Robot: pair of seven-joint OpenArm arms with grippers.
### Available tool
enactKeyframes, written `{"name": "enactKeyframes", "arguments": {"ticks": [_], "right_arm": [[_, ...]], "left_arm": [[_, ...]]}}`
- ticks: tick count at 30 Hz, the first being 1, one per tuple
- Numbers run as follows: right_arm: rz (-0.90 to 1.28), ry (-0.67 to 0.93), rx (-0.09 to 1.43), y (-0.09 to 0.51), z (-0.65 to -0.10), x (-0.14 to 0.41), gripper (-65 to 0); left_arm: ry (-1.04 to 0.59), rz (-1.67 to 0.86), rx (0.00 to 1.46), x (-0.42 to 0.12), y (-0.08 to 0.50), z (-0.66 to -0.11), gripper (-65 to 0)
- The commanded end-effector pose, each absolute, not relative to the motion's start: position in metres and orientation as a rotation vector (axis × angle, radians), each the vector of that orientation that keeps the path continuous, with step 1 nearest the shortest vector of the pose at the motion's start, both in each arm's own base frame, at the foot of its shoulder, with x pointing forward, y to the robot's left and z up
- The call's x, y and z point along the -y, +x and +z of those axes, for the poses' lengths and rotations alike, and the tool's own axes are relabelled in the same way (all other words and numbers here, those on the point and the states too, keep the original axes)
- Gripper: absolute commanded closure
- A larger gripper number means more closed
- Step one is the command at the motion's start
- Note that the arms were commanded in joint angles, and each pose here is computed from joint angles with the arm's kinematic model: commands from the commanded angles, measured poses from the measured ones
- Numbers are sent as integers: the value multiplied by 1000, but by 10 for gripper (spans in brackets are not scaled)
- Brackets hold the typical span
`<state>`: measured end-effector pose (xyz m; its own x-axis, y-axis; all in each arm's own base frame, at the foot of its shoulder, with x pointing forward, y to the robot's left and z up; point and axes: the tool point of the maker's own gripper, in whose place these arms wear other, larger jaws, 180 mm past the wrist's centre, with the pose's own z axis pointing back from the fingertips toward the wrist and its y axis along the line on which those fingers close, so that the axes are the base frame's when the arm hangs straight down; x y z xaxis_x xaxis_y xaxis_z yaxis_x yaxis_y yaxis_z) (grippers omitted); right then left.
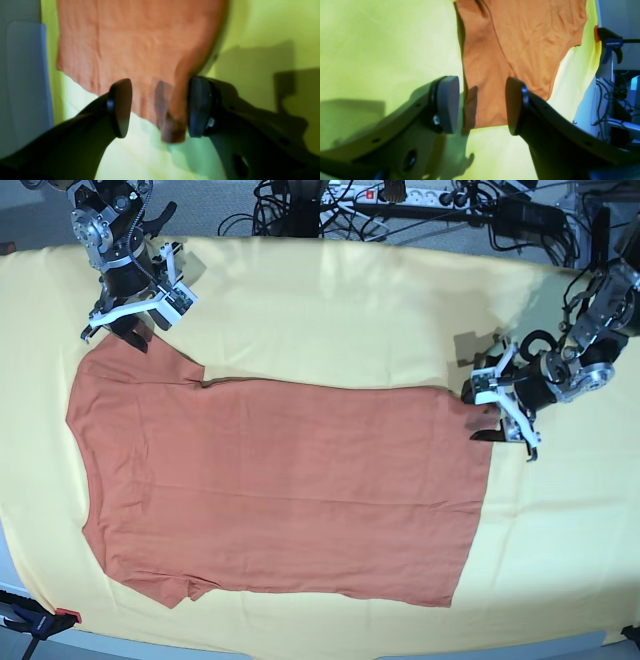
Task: Fold the T-shirt properly
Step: 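Move both grippers down to the shirt's shoulder corners and grasp them, then pull the grasped shoulder corners apart to stretch the shirt flat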
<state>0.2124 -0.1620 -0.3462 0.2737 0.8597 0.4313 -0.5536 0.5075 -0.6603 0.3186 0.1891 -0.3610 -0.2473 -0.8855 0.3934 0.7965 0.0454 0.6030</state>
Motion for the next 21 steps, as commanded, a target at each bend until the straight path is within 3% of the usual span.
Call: {"name": "enactKeyframes", "arguments": {"ticks": [1,3,7,9,14,18,21], "right_arm": [[985,-457,867,217,-340,169,-321],[971,-482,852,220,-341,180,-321],[960,-445,775,217,-356,198,-340],[971,-426,754,215,-361,201,-362],[983,-428,749,215,-363,204,-353],[988,-426,742,219,-368,208,-260],[949,-404,738,227,-374,213,-279]], "left_arm": [[169,-1603,850,-199,323,-362,-355],[170,-1598,859,-197,327,-361,-325],[161,-1585,867,-196,328,-359,-129],[169,-1583,860,-197,328,-360,-65],[171,-1582,857,-197,328,-360,-42],[171,-1582,858,-197,329,-360,-9],[172,-1582,858,-197,329,-360,-8]]}}
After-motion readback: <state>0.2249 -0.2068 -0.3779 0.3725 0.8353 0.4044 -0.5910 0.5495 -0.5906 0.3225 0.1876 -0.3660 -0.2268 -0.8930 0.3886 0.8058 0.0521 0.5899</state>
